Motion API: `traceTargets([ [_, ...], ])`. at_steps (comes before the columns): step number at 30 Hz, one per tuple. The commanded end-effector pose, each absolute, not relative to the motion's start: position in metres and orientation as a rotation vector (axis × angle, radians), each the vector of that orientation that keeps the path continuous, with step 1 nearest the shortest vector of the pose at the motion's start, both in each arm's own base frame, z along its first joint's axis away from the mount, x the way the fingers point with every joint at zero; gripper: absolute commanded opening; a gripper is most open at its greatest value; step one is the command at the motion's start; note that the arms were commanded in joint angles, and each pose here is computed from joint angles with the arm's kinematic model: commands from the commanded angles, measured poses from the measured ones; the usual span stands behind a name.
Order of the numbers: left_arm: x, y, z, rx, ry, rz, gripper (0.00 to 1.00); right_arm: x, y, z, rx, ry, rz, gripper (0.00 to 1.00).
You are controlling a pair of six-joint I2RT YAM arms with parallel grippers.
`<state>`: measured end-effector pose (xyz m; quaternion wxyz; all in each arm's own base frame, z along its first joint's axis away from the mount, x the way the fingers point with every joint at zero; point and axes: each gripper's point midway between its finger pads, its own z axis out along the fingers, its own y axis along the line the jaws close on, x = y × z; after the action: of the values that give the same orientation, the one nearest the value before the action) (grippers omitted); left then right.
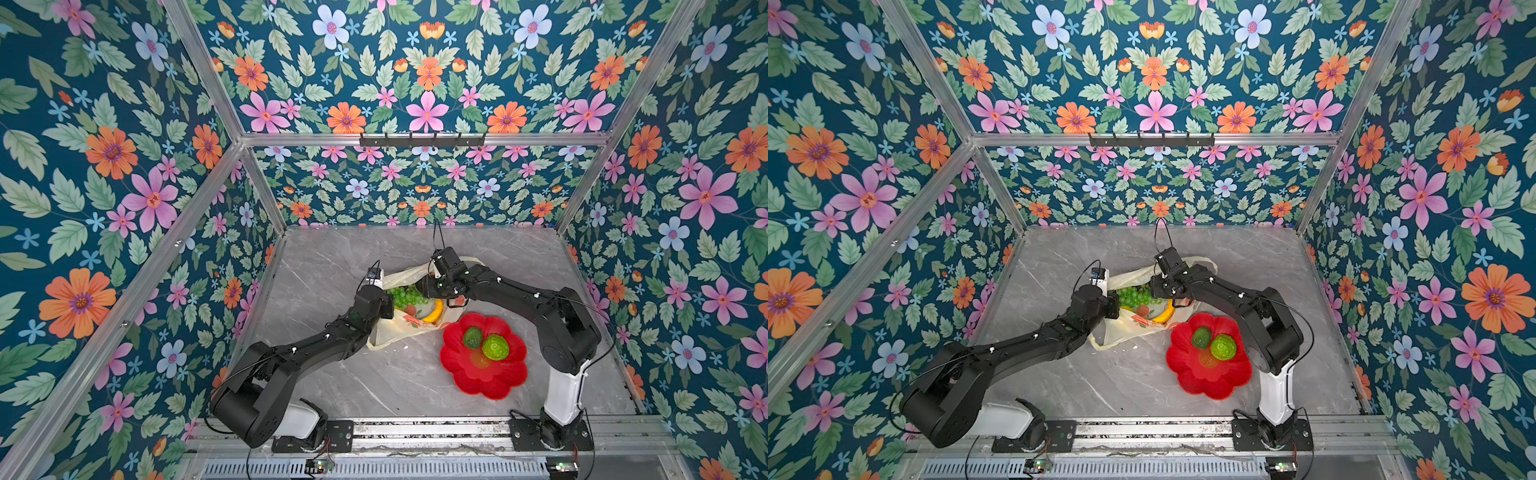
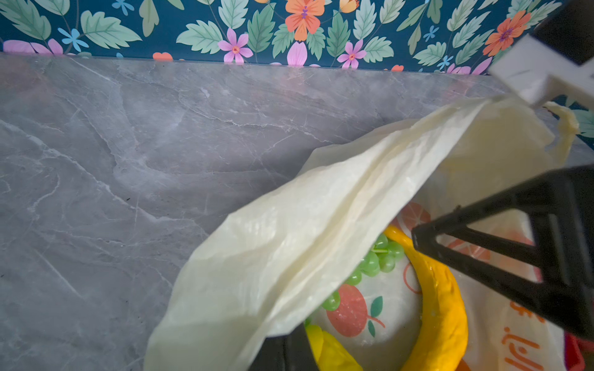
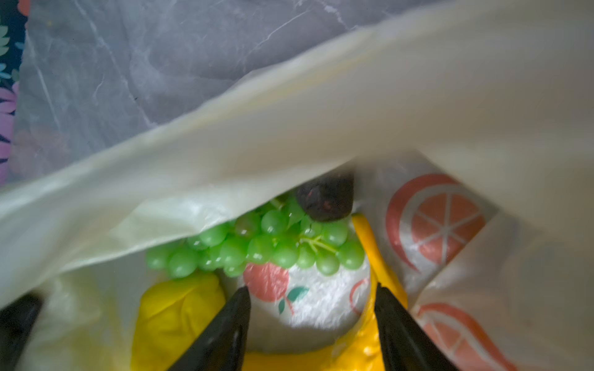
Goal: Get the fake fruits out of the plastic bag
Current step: 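Reach the right gripper into the bag mouth beside the left gripper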
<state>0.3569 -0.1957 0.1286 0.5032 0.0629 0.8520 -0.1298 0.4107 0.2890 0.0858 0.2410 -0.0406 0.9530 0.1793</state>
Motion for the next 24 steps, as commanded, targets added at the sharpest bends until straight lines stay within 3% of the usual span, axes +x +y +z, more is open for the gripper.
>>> traceTargets([
  [1, 0.358, -0.194, 0.13, 0.149, 2.06, -0.294, 0.0, 0.419, 0.29, 0.079, -0.141, 2.624, 0.471, 0.55],
  [24, 0.358, -0.198, 0.128, 0.158, 2.076, -0.312, 0.0, 0.454, 0.303, 0.053, -0.184, 2.655, 0.425, 0.48],
])
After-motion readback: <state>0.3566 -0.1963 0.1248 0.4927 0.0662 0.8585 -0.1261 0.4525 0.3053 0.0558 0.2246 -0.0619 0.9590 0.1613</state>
